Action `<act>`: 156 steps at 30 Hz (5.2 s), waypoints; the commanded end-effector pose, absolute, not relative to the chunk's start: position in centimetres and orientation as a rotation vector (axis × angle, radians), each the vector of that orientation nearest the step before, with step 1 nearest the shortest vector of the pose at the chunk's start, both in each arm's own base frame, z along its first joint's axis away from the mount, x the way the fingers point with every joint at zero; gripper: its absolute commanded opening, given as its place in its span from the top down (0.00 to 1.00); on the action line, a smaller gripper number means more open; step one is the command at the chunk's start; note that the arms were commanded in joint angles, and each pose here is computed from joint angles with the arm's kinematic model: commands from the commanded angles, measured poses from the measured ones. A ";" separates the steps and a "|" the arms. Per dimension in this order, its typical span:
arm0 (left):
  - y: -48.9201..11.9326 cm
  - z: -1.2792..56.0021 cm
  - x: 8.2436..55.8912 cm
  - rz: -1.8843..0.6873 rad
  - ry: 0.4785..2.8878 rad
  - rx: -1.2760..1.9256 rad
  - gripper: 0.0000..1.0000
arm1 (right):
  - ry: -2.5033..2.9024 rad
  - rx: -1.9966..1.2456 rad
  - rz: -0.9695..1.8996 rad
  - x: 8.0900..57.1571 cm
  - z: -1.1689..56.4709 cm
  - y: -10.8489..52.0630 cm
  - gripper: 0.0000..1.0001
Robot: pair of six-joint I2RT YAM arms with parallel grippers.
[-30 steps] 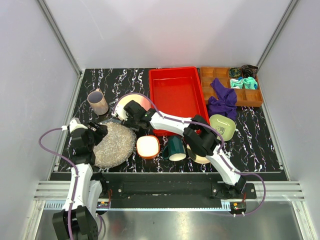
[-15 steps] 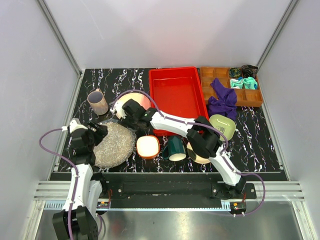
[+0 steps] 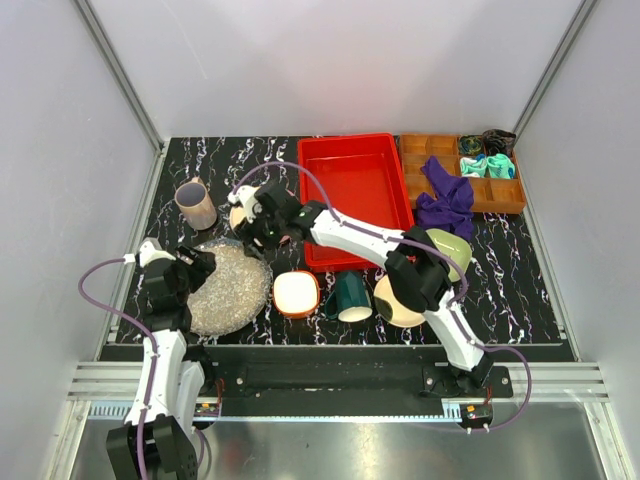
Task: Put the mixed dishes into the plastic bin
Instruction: Pick up the plate at the center of the board.
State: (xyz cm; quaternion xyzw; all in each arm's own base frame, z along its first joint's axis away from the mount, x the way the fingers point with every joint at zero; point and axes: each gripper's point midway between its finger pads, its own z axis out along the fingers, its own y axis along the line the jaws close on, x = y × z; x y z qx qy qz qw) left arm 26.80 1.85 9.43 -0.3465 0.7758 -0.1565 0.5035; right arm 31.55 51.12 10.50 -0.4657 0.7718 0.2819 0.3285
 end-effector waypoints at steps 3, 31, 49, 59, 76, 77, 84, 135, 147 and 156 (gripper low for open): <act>2.4 10.2 27.2 -0.359 1.836 -0.823 0.24 | 2.073 -1.074 0.980 32.8 13.5 51.4 0.33; 2.4 10.7 27.4 -0.360 1.838 -0.811 0.24 | 2.324 -1.039 1.214 32.5 6.6 51.2 0.37; 2.3 10.5 27.1 -0.359 1.837 -0.816 0.24 | 2.376 -1.048 1.254 32.0 4.3 51.5 0.46; 2.3 10.6 27.0 -0.355 1.835 -0.812 0.24 | 2.401 -1.049 1.249 31.9 2.9 51.6 0.57; 2.3 10.5 26.9 -0.353 1.837 -0.812 0.24 | 2.408 -1.033 1.231 32.3 2.6 51.7 1.00; 2.4 10.6 26.9 -0.351 1.836 -0.813 0.24 | 2.406 -1.028 1.235 32.4 2.8 51.7 1.00; 2.4 10.9 27.0 -0.350 1.831 -0.810 0.24 | 2.350 -1.025 1.298 32.6 5.5 52.5 1.00; 2.8 7.4 26.6 -0.358 1.859 -0.990 0.01 | 2.222 -0.745 1.198 42.4 15.1 44.8 1.00; 2.8 6.5 26.7 -0.373 1.850 -1.033 0.01 | 2.176 -0.710 1.199 43.8 17.4 44.1 1.00; 2.5 5.2 27.5 -0.421 1.845 -1.090 0.05 | 2.169 -0.701 1.211 44.0 18.0 43.6 1.00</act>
